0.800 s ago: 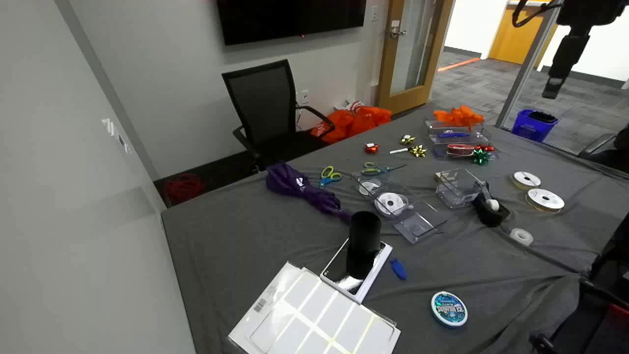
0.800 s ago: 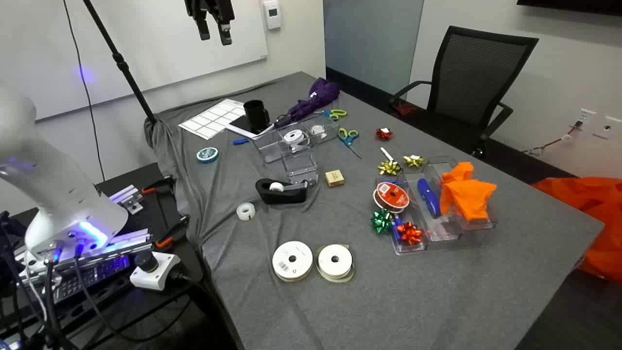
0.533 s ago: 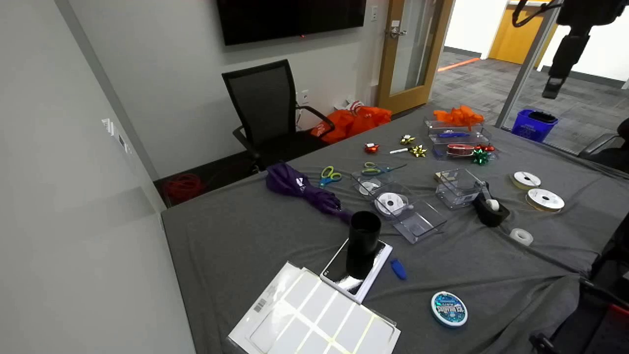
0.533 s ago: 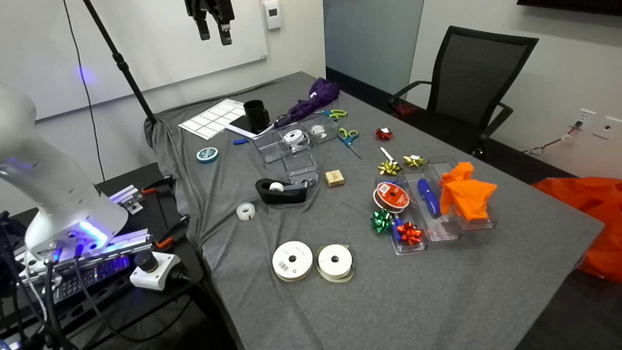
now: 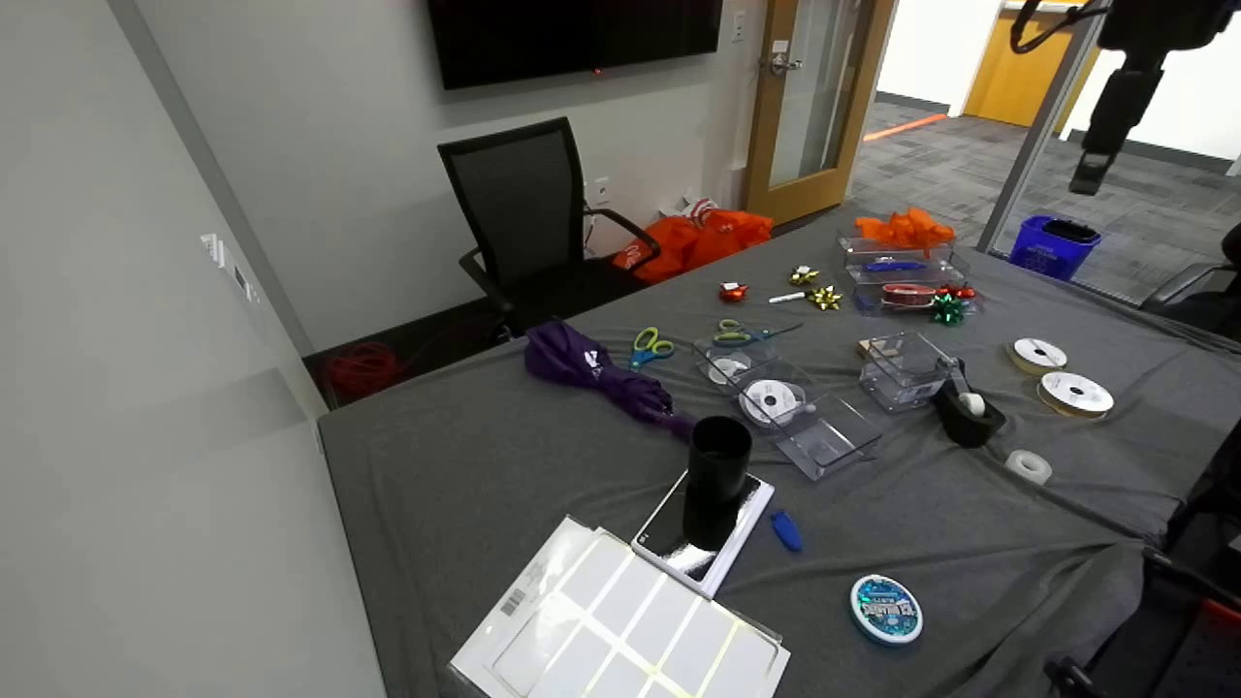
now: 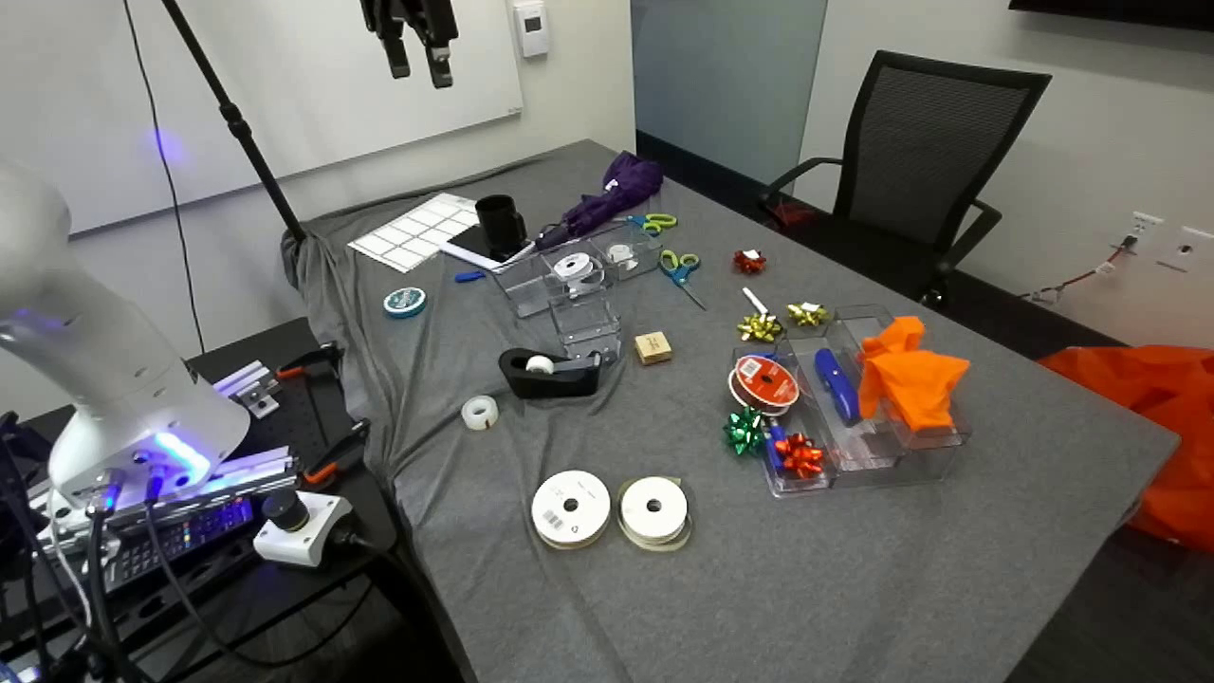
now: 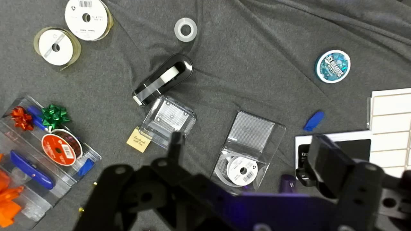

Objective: Move the empty pen holder to the right forward

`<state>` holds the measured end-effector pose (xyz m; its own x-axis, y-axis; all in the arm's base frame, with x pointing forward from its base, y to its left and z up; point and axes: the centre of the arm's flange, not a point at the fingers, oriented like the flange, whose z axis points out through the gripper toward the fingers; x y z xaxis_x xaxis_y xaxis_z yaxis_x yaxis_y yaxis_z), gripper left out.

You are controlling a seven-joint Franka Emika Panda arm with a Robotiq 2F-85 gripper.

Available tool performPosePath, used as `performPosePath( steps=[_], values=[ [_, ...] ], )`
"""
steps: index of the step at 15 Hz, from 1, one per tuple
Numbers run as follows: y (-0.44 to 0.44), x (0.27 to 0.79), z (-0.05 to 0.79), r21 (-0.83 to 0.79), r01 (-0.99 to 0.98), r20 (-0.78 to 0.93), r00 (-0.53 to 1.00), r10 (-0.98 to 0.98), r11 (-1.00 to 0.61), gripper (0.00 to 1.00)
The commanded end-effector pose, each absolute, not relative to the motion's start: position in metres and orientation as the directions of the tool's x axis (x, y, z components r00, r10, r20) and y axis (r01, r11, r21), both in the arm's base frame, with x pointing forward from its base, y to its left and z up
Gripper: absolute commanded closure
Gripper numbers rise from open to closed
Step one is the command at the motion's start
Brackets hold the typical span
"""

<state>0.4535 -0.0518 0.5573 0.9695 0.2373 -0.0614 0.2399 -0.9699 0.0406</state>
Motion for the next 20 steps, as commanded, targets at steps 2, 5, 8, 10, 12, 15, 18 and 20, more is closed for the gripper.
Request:
performPosePath(
  steps=[2,5,8,10,12,15,18,20],
  values=[
    [-0.057,0.487,0.538,0.026,0.256,-0.072,0.965,0.254,-0.966,0.0],
    [-0.057,0.522,0.51,0.022,0.229,-0.044,0.973,0.228,-0.973,0.0],
    [-0.056,0.558,0.476,0.002,0.186,0.003,0.983,0.186,-0.983,0.0],
    [-0.056,0.575,0.448,-0.023,0.143,0.002,0.99,0.143,-0.989,0.0],
    [-0.055,0.584,0.423,-0.057,0.085,-0.028,0.996,0.087,-0.995,0.0],
    [-0.054,0.589,0.394,-0.101,0.027,-0.05,0.998,0.032,-0.995,0.0],
    [-0.059,0.599,0.369,-0.097,0.02,-0.002,1.0,0.021,-0.995,0.0],
    [-0.064,0.601,0.36,-0.051,0.044,0.01,0.999,0.043,-0.998,0.0]
  ],
)
